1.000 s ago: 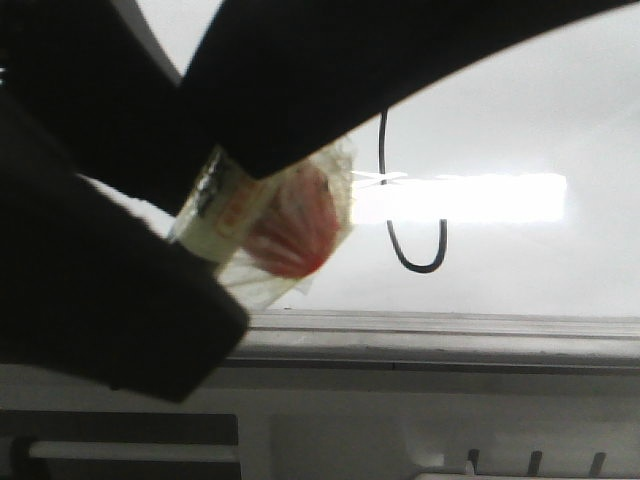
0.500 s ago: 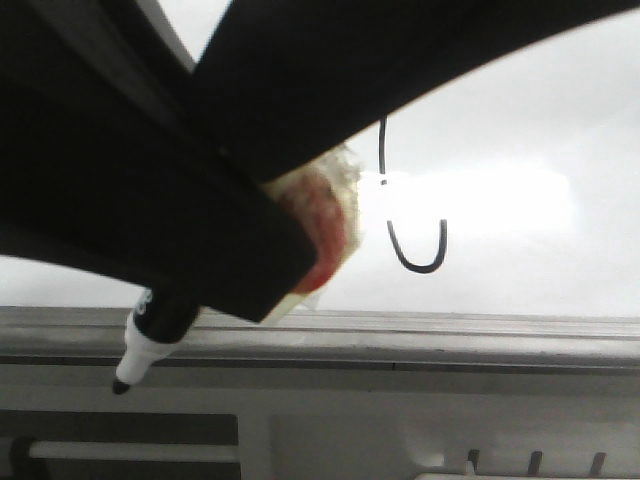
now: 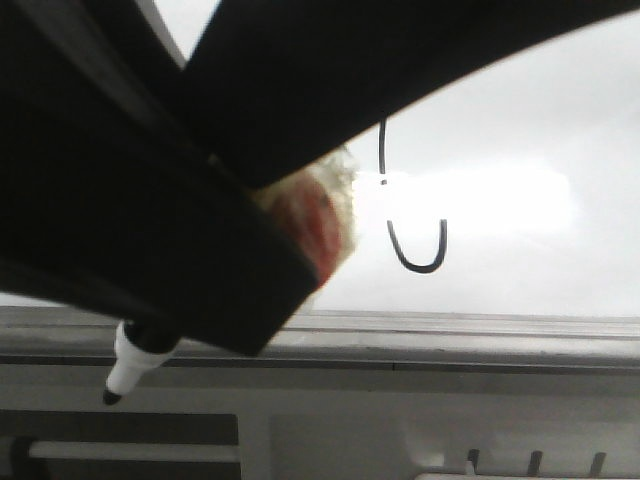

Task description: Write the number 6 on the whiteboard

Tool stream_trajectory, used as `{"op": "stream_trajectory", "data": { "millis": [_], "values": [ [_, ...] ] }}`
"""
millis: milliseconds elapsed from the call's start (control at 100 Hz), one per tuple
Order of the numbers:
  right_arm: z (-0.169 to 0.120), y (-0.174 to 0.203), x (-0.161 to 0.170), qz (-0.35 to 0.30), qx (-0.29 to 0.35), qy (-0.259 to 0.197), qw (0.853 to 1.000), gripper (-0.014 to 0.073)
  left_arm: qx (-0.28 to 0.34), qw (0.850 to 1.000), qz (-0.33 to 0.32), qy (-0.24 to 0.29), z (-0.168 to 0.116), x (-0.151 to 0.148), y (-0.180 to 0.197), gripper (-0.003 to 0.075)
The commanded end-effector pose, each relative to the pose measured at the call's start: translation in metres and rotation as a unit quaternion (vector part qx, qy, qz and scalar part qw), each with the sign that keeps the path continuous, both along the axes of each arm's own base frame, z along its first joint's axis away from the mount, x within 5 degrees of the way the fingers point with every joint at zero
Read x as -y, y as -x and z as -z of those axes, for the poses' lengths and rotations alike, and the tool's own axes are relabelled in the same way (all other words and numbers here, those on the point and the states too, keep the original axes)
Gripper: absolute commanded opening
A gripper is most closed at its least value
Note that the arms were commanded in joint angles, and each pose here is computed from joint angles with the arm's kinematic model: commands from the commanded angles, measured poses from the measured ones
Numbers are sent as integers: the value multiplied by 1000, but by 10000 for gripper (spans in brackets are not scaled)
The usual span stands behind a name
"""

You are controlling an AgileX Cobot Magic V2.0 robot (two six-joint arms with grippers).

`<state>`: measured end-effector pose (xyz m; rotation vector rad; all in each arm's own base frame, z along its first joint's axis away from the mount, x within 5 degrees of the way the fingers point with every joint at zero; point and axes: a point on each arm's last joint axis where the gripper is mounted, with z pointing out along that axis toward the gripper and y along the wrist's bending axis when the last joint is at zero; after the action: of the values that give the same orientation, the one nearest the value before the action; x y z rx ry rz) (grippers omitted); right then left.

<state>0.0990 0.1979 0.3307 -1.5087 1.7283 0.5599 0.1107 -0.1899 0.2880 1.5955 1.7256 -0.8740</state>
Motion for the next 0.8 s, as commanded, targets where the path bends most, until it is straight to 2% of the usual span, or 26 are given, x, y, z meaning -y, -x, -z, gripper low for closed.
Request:
{"op": "stream_trajectory", "data": {
  "millis": [0, 80, 320, 790],
  "values": [
    [-17, -1, -2, 5, 23, -41, 999, -64, -14, 999, -13, 34, -15, 3, 1, 421],
    [-16, -1, -2, 4, 21, -38, 999, -64, -15, 999, -12, 34, -15, 3, 1, 391],
    [-16, -1, -1, 2, 19, -35, 999, -64, -22, 999, 3, 27, -14, 3, 5, 215],
    [-16, -1, -1, 2, 19, -35, 999, -64, -25, 999, 24, 13, -12, 1, 8, 80]
  ]
}}
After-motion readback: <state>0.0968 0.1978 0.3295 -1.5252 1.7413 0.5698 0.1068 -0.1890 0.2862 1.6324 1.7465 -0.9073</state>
